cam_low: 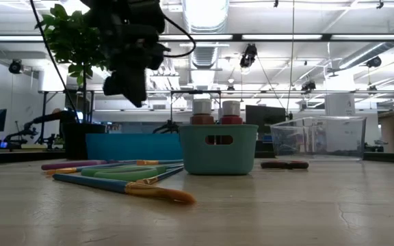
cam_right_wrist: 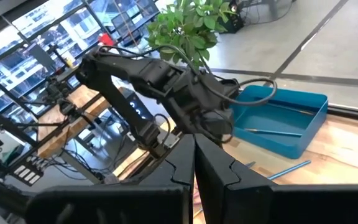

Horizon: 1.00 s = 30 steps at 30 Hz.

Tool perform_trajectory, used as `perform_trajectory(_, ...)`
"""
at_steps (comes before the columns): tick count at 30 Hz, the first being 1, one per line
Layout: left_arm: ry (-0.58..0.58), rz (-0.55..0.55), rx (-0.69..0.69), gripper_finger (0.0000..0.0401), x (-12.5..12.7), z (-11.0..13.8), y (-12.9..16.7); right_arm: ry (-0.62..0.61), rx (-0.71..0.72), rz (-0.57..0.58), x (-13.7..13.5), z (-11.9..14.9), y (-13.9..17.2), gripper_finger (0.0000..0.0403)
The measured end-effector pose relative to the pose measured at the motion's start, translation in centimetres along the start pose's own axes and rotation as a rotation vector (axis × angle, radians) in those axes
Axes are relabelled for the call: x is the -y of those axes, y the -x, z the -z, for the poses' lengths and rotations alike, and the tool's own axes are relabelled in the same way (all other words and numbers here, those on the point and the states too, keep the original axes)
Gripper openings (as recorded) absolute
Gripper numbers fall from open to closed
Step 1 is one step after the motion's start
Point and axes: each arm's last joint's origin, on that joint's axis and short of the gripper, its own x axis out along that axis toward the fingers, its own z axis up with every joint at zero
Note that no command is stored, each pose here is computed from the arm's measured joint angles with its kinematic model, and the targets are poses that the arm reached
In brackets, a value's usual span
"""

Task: Pick & Place Paint Supplies
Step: Put the top big blue paint brush into the blue bin

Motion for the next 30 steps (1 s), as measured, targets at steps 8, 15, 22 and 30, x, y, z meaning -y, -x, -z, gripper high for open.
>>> perform_trajectory(8,0.074,-0.077,-0.066,0.0113,-0.7,-0.4,-3.4,0.001,0.0,0.001,0.0,0.0,0.0,0.0009)
perform_trajectory(15,0.116,-0.154,-0.094,0.0113,-1.3,-0.6,-5.6,0.003,0.0,0.005,0.1,0.0,0.0,0.0009)
perform_trajectory(22,0.134,-0.182,-0.104,0.0113,-1.8,-0.8,-7.4,0.007,0.0,0.005,0.1,0.0,0.0,0.0009)
perform_trajectory(30,0.15,-0.248,-0.043,0.0113,-2.1,-1.3,-8.3,0.006,0.0,0.006,0.1,0.0,0.0,0.0009)
